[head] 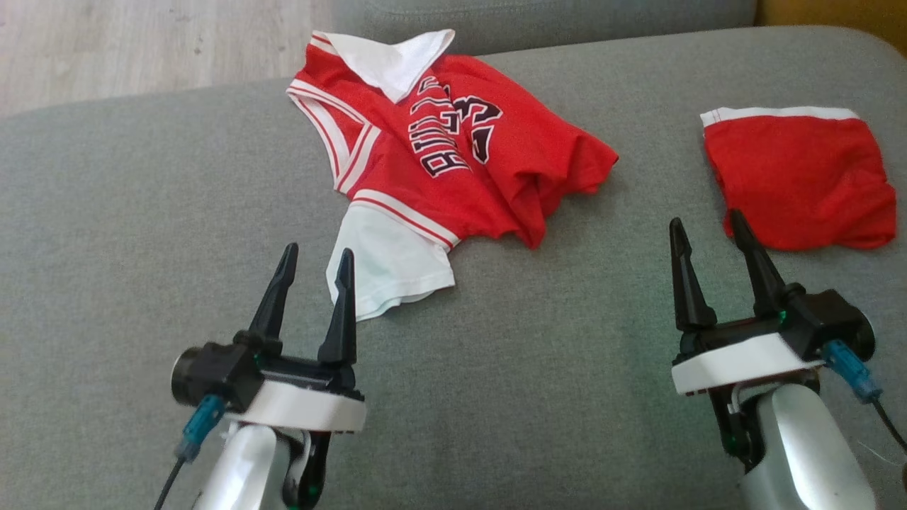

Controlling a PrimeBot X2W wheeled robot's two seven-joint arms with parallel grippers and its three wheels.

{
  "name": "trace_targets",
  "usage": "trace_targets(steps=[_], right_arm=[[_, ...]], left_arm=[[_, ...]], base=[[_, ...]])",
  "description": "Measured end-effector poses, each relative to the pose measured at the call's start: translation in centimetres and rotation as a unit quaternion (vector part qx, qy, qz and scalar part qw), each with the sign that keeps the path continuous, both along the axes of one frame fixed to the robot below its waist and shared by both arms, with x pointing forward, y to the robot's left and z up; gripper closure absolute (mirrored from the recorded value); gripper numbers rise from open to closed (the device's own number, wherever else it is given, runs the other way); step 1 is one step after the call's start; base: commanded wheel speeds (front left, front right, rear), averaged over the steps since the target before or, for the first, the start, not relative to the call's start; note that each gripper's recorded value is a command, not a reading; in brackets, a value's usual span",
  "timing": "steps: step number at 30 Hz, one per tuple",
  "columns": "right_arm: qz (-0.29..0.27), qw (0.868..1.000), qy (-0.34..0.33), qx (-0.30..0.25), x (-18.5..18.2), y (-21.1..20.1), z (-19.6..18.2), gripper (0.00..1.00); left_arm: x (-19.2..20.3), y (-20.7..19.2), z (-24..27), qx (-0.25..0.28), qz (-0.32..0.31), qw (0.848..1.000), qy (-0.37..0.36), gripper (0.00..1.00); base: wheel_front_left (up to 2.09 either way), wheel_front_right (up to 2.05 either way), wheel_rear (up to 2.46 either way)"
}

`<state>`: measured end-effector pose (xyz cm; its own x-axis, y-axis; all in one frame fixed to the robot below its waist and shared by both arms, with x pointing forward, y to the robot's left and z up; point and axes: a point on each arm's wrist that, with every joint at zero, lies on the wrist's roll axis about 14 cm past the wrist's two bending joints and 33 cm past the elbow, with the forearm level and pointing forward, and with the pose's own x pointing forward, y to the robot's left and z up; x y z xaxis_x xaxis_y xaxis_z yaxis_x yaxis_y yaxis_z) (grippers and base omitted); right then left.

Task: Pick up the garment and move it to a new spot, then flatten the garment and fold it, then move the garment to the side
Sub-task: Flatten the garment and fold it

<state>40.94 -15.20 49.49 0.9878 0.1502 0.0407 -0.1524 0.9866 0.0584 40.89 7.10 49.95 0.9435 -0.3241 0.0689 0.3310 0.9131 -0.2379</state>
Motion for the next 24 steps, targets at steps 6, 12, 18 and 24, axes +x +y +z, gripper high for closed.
trace_targets(steps=[6, 12, 18, 24], right_arm=[[-0.007, 1.000, 0.009, -0.005, 0.2, -0.5, -0.7, 0.00], [-0.017, 1.000, 0.024, -0.006, -0.1, -1.3, -1.7, 0.00], [-0.025, 0.999, 0.033, -0.004, -0.1, -1.8, -2.3, 0.00], [-0.036, 0.999, 0.032, -0.004, 0.6, -2.6, -2.4, 0.00]], left_arm=[[1.4, -0.4, -3.2, 0.044, -0.002, 0.998, 0.040, 0.00], [2.6, -2.1, -7.6, 0.083, -0.037, 0.989, 0.115, 0.00], [4.6, -2.2, -9.1, 0.104, -0.035, 0.984, 0.140, 0.00], [6.7, -0.9, -11.3, 0.137, -0.022, 0.974, 0.178, 0.00]], base=[[0.00, 0.00, 0.00], [0.00, 0.00, 0.00], [0.00, 0.00, 0.00], [0.00, 0.00, 0.00]])
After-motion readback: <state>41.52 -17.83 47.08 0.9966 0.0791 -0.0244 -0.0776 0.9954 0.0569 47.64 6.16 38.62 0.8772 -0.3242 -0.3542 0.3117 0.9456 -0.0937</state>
